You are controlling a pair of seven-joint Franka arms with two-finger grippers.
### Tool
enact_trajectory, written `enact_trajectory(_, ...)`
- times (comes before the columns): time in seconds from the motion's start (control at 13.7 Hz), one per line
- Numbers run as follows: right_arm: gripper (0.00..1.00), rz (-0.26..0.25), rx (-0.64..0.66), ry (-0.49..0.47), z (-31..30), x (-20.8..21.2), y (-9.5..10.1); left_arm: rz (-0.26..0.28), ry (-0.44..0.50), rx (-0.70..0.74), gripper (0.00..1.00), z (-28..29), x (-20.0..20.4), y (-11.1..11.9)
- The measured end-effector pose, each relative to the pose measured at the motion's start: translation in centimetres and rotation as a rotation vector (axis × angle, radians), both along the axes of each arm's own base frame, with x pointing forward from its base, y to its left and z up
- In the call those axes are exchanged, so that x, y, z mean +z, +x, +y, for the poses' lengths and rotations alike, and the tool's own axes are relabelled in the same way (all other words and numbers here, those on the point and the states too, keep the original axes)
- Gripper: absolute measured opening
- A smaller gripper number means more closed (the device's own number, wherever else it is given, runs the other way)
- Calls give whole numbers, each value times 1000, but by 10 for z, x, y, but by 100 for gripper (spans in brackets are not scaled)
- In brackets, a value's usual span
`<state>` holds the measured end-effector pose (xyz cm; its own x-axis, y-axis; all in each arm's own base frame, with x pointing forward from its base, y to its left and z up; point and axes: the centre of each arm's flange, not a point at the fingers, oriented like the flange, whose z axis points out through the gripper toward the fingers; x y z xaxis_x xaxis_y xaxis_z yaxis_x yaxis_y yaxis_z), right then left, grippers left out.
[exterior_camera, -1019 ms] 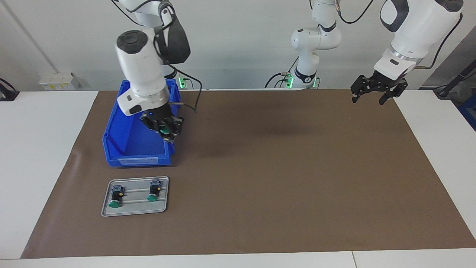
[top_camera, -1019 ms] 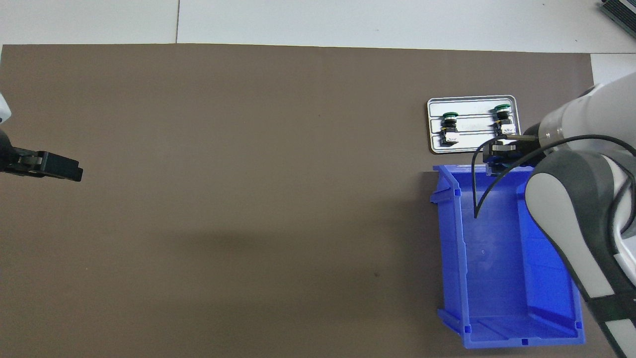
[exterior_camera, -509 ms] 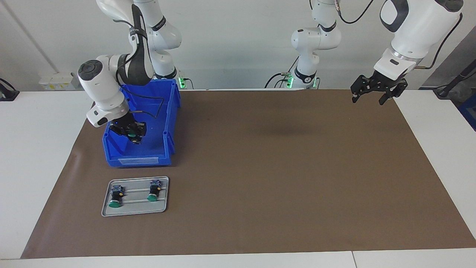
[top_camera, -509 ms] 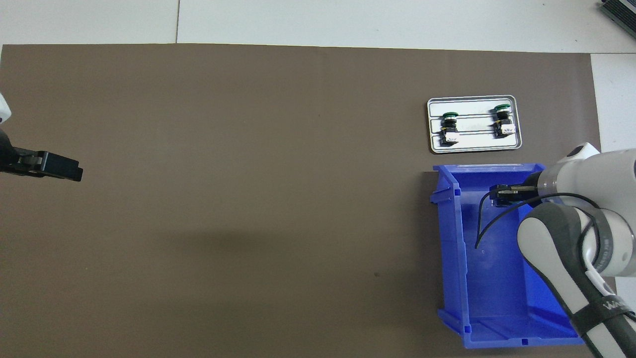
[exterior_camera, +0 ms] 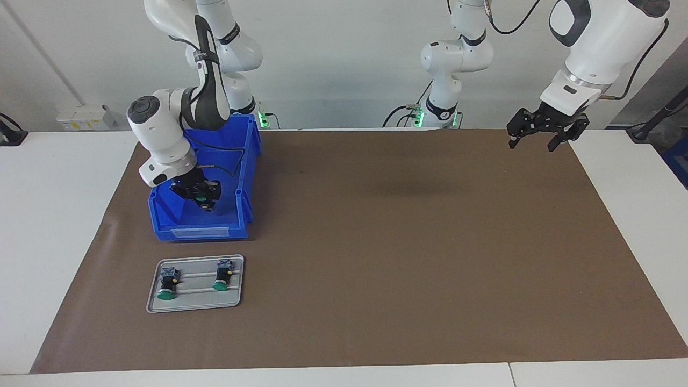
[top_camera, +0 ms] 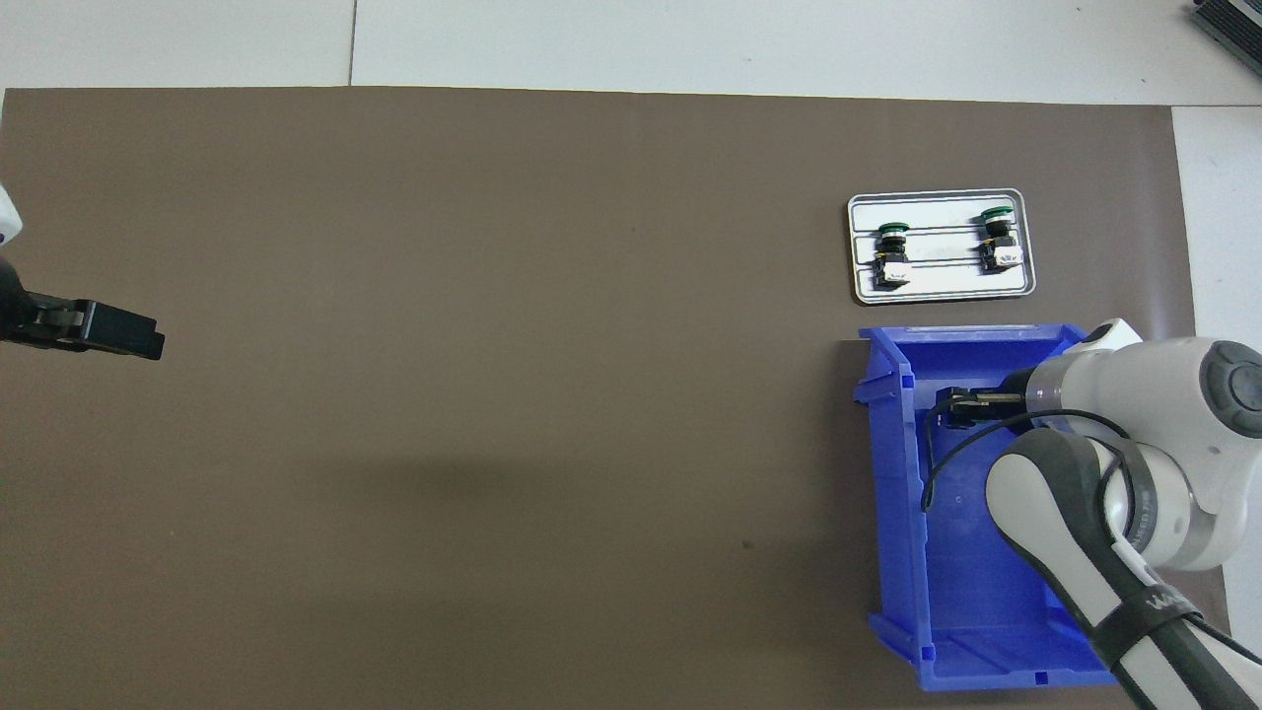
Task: Place and press button with both arms
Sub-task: 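Lower the button into the blue bin and open the right gripper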
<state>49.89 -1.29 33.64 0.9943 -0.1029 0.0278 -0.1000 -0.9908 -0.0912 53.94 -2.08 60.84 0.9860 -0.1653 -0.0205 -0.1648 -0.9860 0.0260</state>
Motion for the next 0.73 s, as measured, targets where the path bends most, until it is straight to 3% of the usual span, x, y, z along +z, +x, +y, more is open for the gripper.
enact_trajectory(0.22, 45, 10, -2, 2, 0, -5, -1, 0, 0, 0, 100, 0, 0, 0)
enact_trajectory(0.58, 98, -7, -2, 2, 1, 2, 3, 0, 0, 0, 100, 0, 0, 0)
enact_trajectory(0.73, 100, -44, 1, 3, 1, 22, 14, 0, 0, 0, 100, 0, 0, 0)
